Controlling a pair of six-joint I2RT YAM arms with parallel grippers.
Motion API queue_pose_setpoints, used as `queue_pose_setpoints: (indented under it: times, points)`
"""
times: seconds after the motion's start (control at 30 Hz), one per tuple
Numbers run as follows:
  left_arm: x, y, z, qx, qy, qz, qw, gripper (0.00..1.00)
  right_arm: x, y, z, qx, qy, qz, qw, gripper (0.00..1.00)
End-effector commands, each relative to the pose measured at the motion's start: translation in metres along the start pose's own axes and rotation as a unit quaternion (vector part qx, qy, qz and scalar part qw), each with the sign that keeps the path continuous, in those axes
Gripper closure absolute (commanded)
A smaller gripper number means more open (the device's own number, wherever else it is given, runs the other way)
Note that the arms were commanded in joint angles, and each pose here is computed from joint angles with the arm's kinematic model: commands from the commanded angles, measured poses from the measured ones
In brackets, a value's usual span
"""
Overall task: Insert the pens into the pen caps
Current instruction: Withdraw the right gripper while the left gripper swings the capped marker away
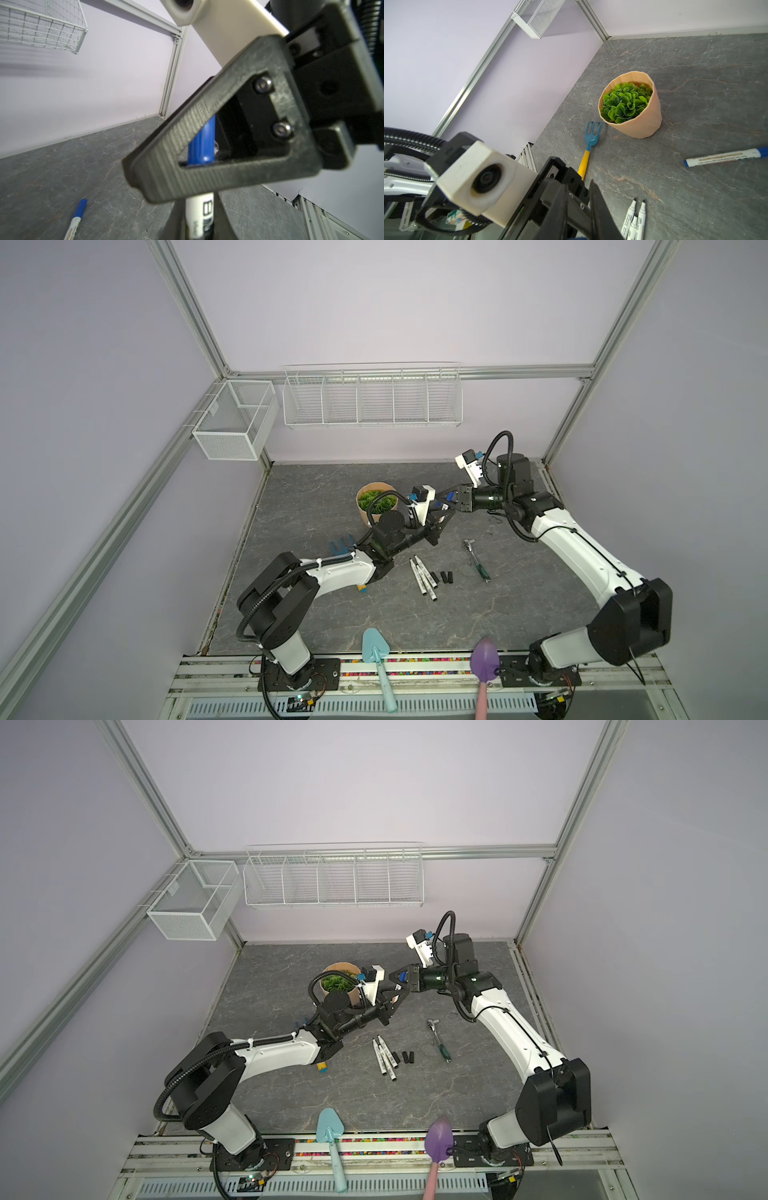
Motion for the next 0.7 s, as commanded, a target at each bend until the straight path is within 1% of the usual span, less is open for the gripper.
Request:
queue_pose_setpoints:
  times: [0.0,0.03,0.13,0.23,0.3,0.4,0.47,0.53,0.6,0.67]
  points:
    - [-0.126,0.019,-0.027,-0.064,-0.224,-0.007,0.972,1.00,0.063,0.011,-0.002,-0.022,0.116,0.128,0.985,0.70]
    - [-0.118,0.019,-0.025,-0.064,-0.216,-0.015,0.974,1.00,0.056,0.014,-0.004,-0.020,0.105,0.117,0.987,0.66]
    - [-0.101,0.021,-0.022,-0.061,-0.201,-0.037,0.977,1.00,0.037,0.024,-0.013,-0.015,0.071,0.085,0.994,0.60]
    - [-0.090,0.023,-0.022,-0.063,-0.192,-0.045,0.978,1.00,0.026,0.027,-0.021,0.002,0.045,0.060,0.997,0.58]
    - [-0.087,0.025,-0.023,-0.068,-0.192,-0.045,0.978,1.00,0.023,0.023,-0.028,0.028,0.033,0.050,0.998,0.57]
    - [-0.086,0.029,-0.023,-0.083,-0.189,-0.043,0.978,1.00,0.019,0.012,-0.042,0.066,0.006,0.051,0.996,0.57]
    - [-0.082,0.031,-0.018,-0.089,-0.174,-0.038,0.980,1.00,0.017,0.003,-0.051,0.089,-0.012,0.059,0.994,0.57]
    - [-0.073,0.034,-0.009,-0.097,-0.138,-0.041,0.985,1.00,0.017,-0.010,-0.059,0.109,-0.025,0.079,0.991,0.57]
    - [-0.053,0.037,0.007,-0.101,-0.068,-0.036,0.992,1.00,0.018,-0.029,-0.069,0.137,-0.036,0.112,0.984,0.57]
    - [-0.027,0.040,0.020,-0.099,0.001,-0.033,0.995,1.00,0.022,-0.049,-0.079,0.169,-0.045,0.141,0.974,0.58]
Point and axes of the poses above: each gripper's point midway between its finger pads, its own z axis out along the fingers, its own y axis along the line the jaws close on, x = y × z, the point moved 1 cm from there along -z, back along the fingers, and after that the axes turned 1 degree about z, right-handed, at the moved point
